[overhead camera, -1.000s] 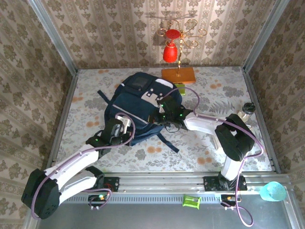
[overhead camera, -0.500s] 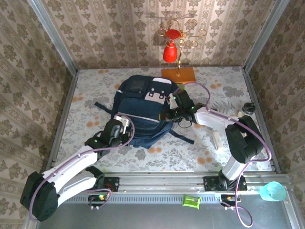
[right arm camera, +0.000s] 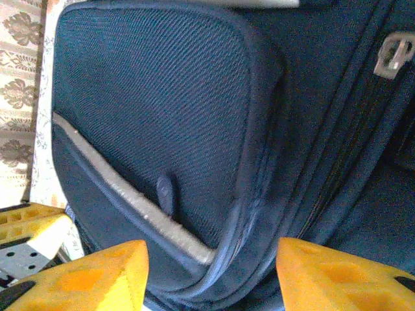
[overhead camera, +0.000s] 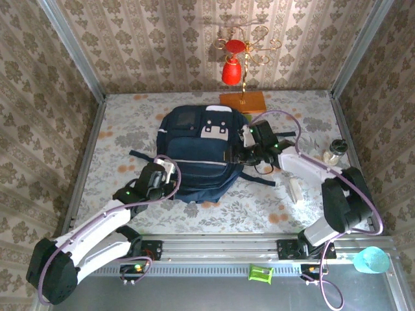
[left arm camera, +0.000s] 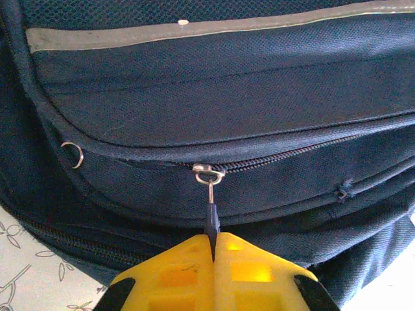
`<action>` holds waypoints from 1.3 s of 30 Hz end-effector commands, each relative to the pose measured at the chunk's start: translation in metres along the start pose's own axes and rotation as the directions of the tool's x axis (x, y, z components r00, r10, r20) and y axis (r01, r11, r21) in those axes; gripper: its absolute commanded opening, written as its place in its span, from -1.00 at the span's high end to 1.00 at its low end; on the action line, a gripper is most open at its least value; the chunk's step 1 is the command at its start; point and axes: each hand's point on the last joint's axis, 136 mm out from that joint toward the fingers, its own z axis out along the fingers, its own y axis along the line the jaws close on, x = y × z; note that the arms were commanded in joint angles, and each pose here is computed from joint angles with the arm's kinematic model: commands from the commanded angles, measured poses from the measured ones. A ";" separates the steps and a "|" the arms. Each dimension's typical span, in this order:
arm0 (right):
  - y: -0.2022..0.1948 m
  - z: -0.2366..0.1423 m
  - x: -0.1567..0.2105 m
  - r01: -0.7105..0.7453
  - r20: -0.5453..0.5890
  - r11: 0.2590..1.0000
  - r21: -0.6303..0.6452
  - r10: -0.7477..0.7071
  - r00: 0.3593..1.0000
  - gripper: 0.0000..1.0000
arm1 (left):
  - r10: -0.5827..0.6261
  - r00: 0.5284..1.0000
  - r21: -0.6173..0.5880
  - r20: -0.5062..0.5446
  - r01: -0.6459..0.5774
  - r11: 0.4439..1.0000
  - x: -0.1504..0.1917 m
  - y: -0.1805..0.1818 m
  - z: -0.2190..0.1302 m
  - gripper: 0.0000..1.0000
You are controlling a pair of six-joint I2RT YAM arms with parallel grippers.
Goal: Pack books, pencil case, and school supplies into a backpack
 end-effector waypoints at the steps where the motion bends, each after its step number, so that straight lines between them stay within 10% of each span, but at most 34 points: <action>1: 0.000 0.003 0.004 -0.042 0.062 0.999 0.023 0.041 0.997 -0.19 | -0.002 1.000 0.075 -0.029 0.004 0.997 0.007 -0.016 -0.002 1.00; 10: 0.010 0.041 0.023 -0.100 0.051 0.995 -0.032 0.101 0.994 -0.13 | 0.006 1.000 0.091 -0.022 -0.004 0.996 0.008 -0.021 -0.004 1.00; 14: 0.007 0.035 0.022 -0.088 0.060 0.996 -0.017 0.089 0.994 0.58 | 0.006 0.999 0.018 -0.039 -0.005 1.000 0.012 -0.008 -0.007 1.00; 19: -0.012 0.004 0.020 -0.066 0.060 0.997 0.039 0.063 0.996 1.00 | 0.005 0.999 -0.068 -0.042 -0.008 0.998 0.015 0.007 -0.010 1.00; 39: -0.031 -0.036 0.011 -0.052 -0.050 0.997 -0.057 0.049 0.998 1.00 | -0.035 0.999 -0.228 0.028 0.040 0.973 -0.007 0.052 -0.006 1.00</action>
